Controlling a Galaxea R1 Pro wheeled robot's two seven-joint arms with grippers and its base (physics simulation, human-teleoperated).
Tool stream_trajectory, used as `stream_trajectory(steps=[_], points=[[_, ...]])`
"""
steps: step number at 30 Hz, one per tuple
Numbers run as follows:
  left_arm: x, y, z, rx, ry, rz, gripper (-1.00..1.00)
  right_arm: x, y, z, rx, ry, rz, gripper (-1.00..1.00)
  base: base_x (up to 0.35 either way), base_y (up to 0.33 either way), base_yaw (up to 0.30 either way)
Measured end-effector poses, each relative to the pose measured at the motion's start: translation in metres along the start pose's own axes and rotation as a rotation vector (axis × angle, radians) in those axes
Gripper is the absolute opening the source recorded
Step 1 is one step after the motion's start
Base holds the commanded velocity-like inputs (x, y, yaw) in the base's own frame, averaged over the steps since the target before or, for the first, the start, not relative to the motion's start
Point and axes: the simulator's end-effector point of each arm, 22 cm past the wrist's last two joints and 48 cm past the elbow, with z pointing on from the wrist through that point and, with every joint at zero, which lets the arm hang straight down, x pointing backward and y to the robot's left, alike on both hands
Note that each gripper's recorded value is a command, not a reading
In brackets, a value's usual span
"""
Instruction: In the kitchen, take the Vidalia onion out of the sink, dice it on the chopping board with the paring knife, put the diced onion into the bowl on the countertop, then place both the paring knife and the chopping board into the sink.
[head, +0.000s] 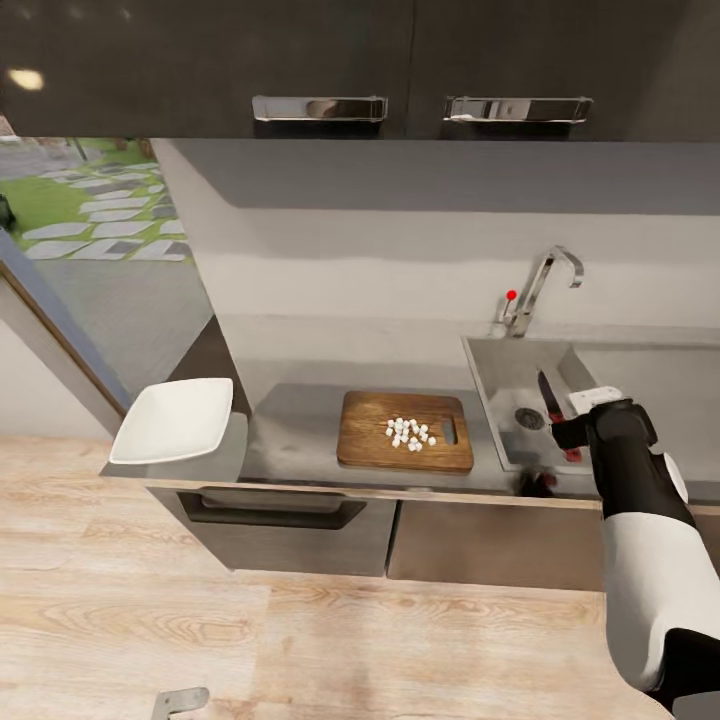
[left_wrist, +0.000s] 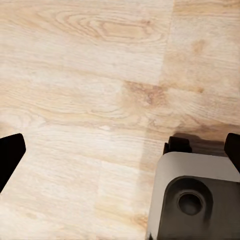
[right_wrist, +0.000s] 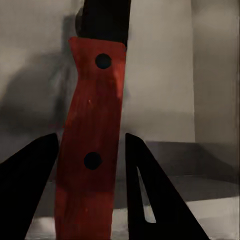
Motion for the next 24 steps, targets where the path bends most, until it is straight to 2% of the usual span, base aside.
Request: stream_trajectory(steps=[3,6,9,14,18,21,24], points=[[0.008,0.013,0.001,-0.014,0.026,0.006,1.00,0.030,-0.024,0.020,0.067,0.087,-0.012,-1.00,0.000,0.000,0.000],[0.015,0.013,0.000,-0.013,0.038,0.010,1.00,0.019,-0.035,0.022,0.072,0.072,0.034,-1.00,0.000,0.000,0.000],[0.016,0.013,0.000,-0.011,0.039,0.010,1.00,0.004,-0.044,0.022,0.101,0.067,0.055,-1.00,0.000,0.000,0.000],[0.018,0.012,-0.001,-0.010,0.043,0.010,1.00,-0.033,-0.040,0.024,0.073,0.078,0.072,-1.00,0.000,0.000,0.000],[0.020,0.011,-0.001,-0.009,0.045,0.011,1.00,-0.047,-0.046,0.024,0.111,0.095,0.073,-1.00,0.000,0.000,0.000],[0.021,0.011,-0.001,-0.009,0.046,0.011,1.00,-0.054,-0.035,0.025,0.075,0.092,0.103,-1.00,0.000,0.000,0.000],[0.021,0.012,-0.001,-0.009,0.046,0.011,1.00,-0.057,-0.030,0.025,0.061,0.089,0.112,-1.00,0.014,0.002,0.000]])
